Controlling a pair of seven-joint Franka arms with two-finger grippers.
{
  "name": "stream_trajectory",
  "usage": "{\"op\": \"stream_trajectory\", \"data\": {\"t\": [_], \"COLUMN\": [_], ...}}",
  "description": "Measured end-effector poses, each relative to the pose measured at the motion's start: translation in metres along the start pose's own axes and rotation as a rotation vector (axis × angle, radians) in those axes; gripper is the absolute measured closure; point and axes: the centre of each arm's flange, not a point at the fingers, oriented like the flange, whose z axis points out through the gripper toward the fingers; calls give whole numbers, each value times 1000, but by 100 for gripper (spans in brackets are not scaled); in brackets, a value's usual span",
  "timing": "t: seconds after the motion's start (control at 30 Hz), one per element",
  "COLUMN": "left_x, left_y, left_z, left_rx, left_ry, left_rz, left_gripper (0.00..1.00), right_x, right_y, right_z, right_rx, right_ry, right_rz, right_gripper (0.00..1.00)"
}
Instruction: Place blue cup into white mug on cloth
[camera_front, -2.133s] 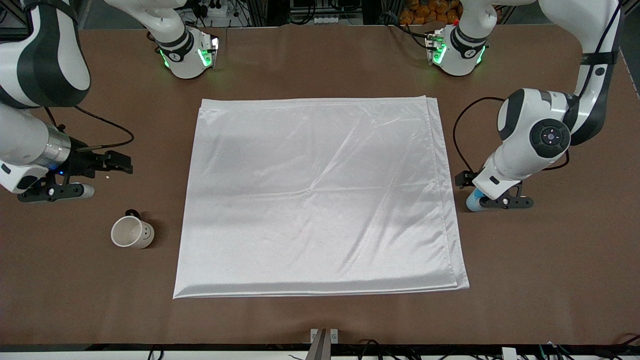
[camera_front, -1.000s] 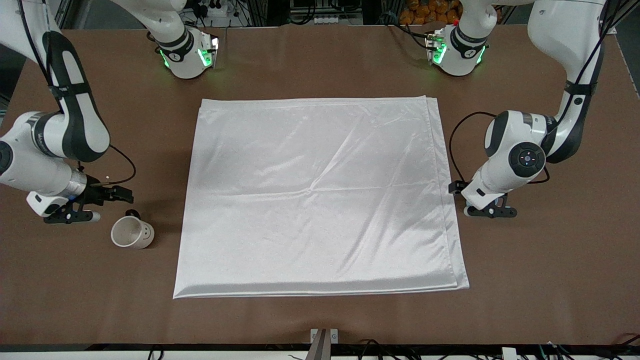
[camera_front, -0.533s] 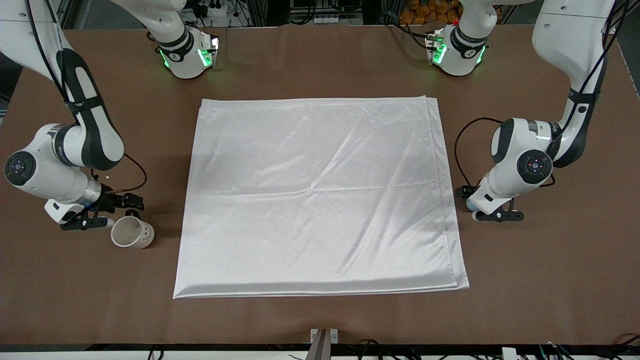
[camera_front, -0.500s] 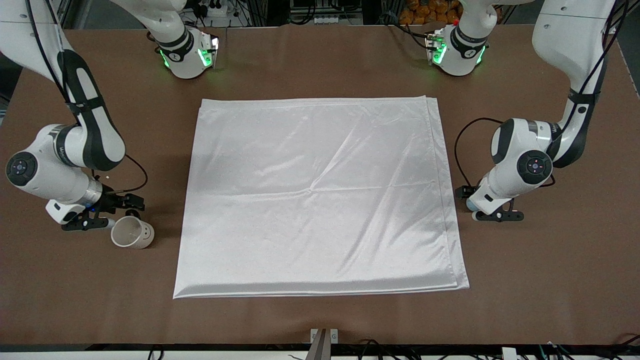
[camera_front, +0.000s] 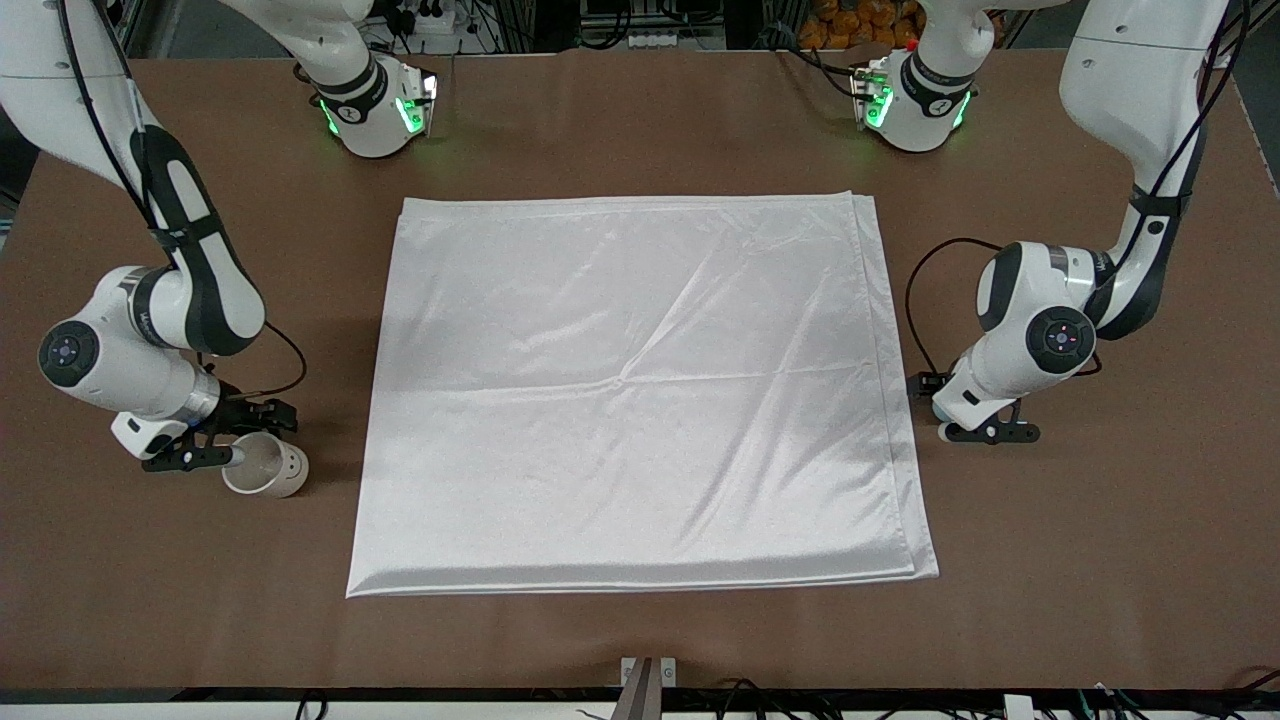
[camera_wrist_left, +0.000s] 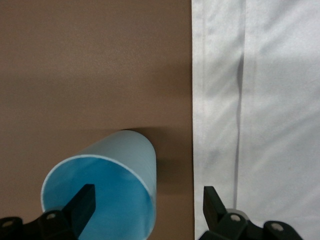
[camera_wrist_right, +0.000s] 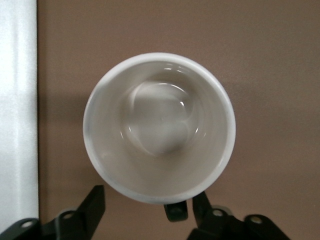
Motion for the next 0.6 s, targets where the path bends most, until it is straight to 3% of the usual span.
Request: {"op": "stream_trajectory", "data": {"t": [0.1,0.17,0.2,0.37,0.53,0.57,0.6], "left_x": [0,0,0,1,1,1,1], "left_y": [0,0,0,0,0,0,0], "left_z": [2,2,2,1,1,1,1], "left_rx": [0,0,0,-1,-1,-1,-1], "left_ry": [-2,-1,-1,3,3,3,3], "left_rz": [0,0,0,0,0,0,0], "left_gripper": [8,17,27,52,73,82,82], "right_x": [1,1,2,5,14,16,18], "right_y": [0,0,0,-1,-8,-11,-14], "right_z": [0,0,0,-4,-15,-18,-21], "right_rx": [-6,-8,-11,-33,-43,-44,-46], "right_ry": [0,0,0,4,25,31,35], "right_rz": [-7,-10,-14,-41,-60,-66,-71], "right_gripper": [38,48,54,81,81,81,81]}}
